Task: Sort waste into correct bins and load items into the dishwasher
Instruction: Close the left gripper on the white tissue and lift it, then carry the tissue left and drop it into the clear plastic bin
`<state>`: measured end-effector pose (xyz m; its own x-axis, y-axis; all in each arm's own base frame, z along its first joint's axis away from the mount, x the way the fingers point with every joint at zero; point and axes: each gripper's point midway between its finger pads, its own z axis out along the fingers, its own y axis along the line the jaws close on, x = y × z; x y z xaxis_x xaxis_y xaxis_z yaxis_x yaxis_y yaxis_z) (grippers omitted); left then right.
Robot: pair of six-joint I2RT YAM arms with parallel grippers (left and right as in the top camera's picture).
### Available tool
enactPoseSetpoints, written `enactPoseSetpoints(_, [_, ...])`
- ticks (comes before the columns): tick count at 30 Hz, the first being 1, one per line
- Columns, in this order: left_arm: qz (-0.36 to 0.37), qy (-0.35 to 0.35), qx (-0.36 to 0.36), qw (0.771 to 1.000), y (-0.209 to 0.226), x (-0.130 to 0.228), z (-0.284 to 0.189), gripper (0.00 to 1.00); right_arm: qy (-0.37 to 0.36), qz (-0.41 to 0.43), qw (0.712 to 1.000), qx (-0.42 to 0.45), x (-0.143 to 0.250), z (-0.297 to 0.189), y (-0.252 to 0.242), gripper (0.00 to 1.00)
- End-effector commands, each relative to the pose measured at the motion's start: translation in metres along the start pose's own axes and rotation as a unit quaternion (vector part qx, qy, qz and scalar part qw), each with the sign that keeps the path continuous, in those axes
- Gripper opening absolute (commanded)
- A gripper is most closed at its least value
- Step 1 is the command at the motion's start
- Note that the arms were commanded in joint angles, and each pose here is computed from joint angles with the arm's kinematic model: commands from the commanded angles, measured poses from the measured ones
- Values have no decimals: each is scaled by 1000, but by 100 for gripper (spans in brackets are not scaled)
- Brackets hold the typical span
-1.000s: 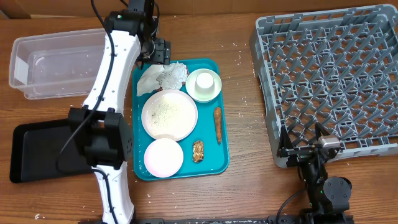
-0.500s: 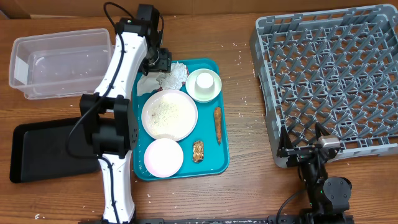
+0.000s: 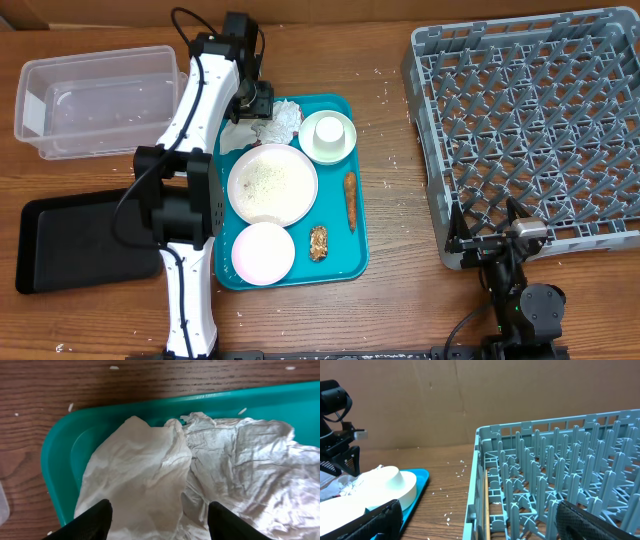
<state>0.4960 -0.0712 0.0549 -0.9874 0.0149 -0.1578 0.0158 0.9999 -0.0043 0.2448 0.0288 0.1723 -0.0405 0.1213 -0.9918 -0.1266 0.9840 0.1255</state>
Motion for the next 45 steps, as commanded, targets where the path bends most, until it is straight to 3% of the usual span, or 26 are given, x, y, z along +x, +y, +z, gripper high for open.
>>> enactPoseSetpoints(1, [-7,6,-8,1000,7,-1,10,62,-2,-2,1000,2,2,0,-1,100])
enactPoseSetpoints(18, [-9,6,-23,1000,13,-1,10,24,-2,-2,1000,2,2,0,-1,100])
enactPoseSetpoints(22, [-9,5,-24,1000,13,-1,9,4,-2,-2,1000,2,2,0,-1,100])
enactPoseSetpoints(32, [-35,-5,-22,999,13,-7,-12,4,-2,-2,1000,2,2,0,-1,100])
enactPoseSetpoints(45, [-90,-182,6,979,19,-72,-156,4,-2,-2,1000,2,2,0,-1,100])
